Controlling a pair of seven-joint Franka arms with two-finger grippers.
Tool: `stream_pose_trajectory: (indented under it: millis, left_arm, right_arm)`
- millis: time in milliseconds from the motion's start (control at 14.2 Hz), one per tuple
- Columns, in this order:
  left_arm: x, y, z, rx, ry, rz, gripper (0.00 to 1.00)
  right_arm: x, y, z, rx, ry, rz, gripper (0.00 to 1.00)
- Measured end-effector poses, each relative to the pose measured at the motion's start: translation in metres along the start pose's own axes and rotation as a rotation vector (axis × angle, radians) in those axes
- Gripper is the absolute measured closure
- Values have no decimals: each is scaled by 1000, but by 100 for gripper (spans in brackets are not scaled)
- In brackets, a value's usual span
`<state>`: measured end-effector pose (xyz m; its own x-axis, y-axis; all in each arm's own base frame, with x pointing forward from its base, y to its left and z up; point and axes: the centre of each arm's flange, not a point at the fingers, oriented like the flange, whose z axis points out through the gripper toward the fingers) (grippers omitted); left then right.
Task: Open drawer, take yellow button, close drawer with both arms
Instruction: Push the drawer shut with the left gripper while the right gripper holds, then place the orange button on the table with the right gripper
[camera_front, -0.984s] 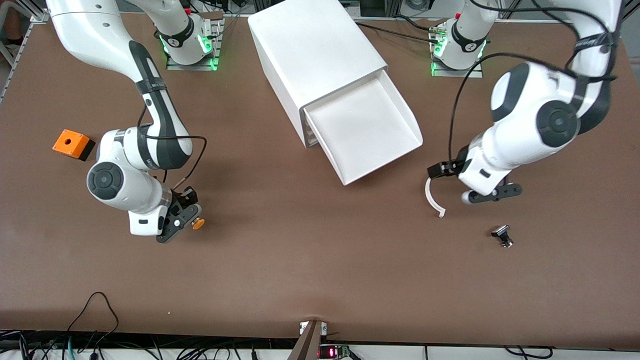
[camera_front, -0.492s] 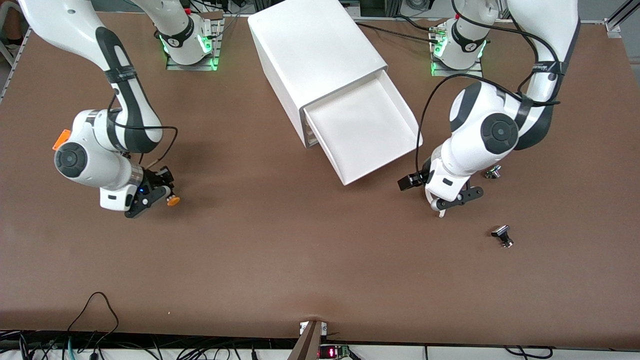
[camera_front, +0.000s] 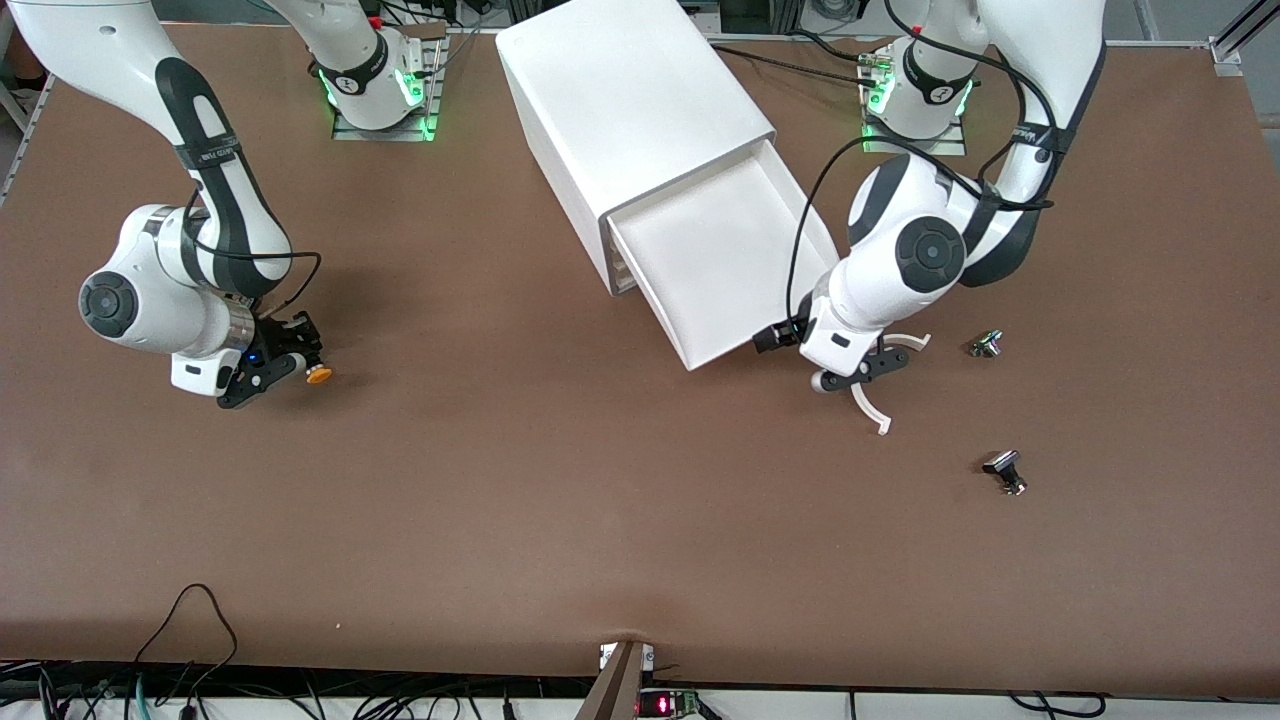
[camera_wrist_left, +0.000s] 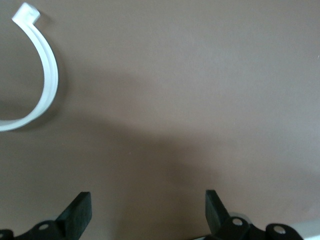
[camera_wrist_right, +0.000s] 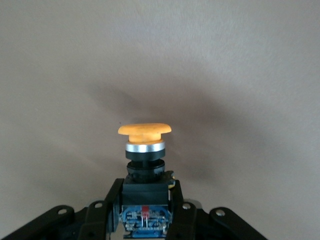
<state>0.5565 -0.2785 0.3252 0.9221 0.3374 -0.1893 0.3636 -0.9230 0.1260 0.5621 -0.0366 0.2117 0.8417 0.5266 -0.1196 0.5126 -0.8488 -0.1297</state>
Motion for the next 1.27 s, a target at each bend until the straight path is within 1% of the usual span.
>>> stream_pose_trajectory:
  millis: [141,281,422,492,633,703,844,914,1055,1125,1195,1266]
  left_arm:
    - [-14,5,0,-3,-20,3,0]
    - [-36,10,6,-11,-89,-3,0]
    - [-68,19,15,0,-139,24,0]
    - [-86,24,20,9,-155,50,0]
    - [-119,31,27,32,-174,91,0]
    - [-130,31,29,50,-188,107,0]
    - [-149,29,31,95,-227,131,0]
    - [-156,29,33,114,-246,143,0]
    - [-173,30,37,154,-284,170,0]
    - [-181,32,39,167,-297,183,0]
    - [-185,34,38,168,-297,191,0]
    - [-186,34,36,167,-296,193,0]
  right_arm:
    - [-11,7,13,-9,13,-50,59]
    - [-23,26,22,-20,28,-100,59]
    - [-30,35,23,-23,35,-124,58]
    - [-30,36,23,-23,35,-128,53]
    - [-28,34,21,-25,39,-133,37]
    - [-25,33,18,-31,46,-136,26]
    - [-17,32,4,-52,73,-147,7]
    - [-11,32,-6,-65,89,-154,0]
    - [5,28,-30,-91,135,-171,0]
    - [17,22,-45,-95,170,-176,0]
    - [26,15,-59,-82,209,-164,0]
    - [33,10,-71,-50,239,-144,0]
